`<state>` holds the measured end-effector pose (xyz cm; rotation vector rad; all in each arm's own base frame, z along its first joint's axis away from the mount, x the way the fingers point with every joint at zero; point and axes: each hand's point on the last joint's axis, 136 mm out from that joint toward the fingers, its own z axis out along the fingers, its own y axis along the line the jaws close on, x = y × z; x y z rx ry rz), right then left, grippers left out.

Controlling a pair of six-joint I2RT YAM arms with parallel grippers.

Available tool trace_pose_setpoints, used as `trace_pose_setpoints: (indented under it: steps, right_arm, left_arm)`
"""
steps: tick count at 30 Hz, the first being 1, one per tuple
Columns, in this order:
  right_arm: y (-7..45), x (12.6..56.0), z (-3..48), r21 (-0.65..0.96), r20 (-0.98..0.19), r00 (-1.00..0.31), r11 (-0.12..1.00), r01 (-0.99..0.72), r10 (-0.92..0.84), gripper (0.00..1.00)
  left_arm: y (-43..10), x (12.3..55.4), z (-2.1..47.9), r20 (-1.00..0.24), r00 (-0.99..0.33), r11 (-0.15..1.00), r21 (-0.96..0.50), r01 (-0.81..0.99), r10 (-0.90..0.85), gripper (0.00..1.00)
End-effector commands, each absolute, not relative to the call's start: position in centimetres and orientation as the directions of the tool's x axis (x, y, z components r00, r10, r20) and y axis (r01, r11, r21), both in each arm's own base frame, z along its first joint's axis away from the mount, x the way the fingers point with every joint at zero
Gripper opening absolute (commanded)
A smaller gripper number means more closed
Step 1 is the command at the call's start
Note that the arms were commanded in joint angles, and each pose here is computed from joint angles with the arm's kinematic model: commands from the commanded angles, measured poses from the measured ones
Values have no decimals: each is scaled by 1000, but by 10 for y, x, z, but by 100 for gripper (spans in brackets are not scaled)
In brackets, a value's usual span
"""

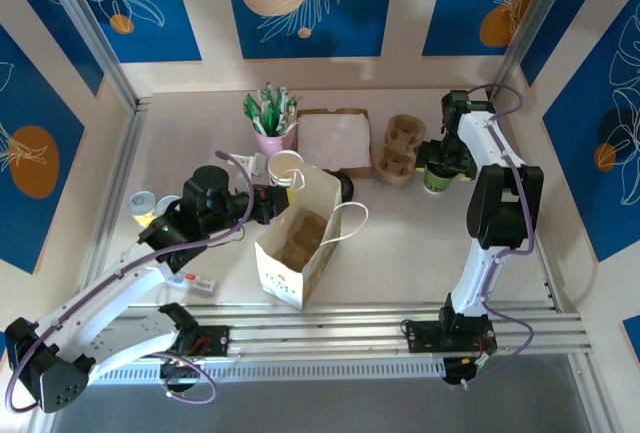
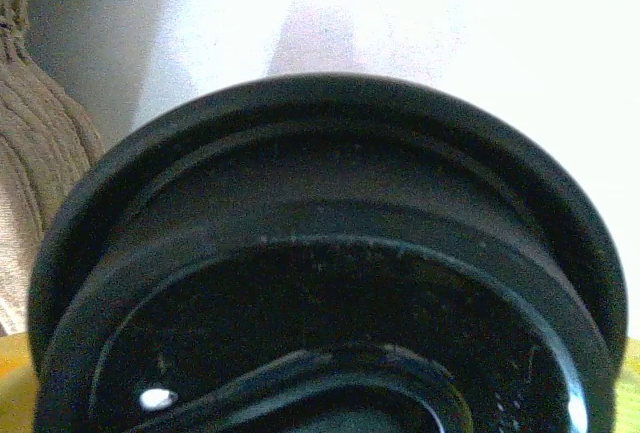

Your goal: Pack the takeout coffee

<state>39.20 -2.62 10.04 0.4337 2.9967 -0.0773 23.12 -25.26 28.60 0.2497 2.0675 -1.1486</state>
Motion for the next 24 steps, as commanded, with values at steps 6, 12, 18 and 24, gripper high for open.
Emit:
trace_pose_setpoints:
  steps: [6,12,18,24]
  right_arm:
    - [-33,396,106,-58,-130,-951,956,289,280,95]
    - [-30,396,103,-42,-124,-951,956,290,283,85]
    - [-28,396,113,-46,-147,-949,957,287,278,83]
    - [-27,393,127,-64,-184,-947,958,279,264,79]
  left_arm:
    - [-249,243,289,-675,-694,579,-679,452,-250,0]
    - [-243,255,292,-651,-676,581,-714,391,-345,0]
    - [-239,265,295,-597,-659,543,-774,325,-457,0]
    - [-237,272,301,-550,-648,498,-817,289,-527,0]
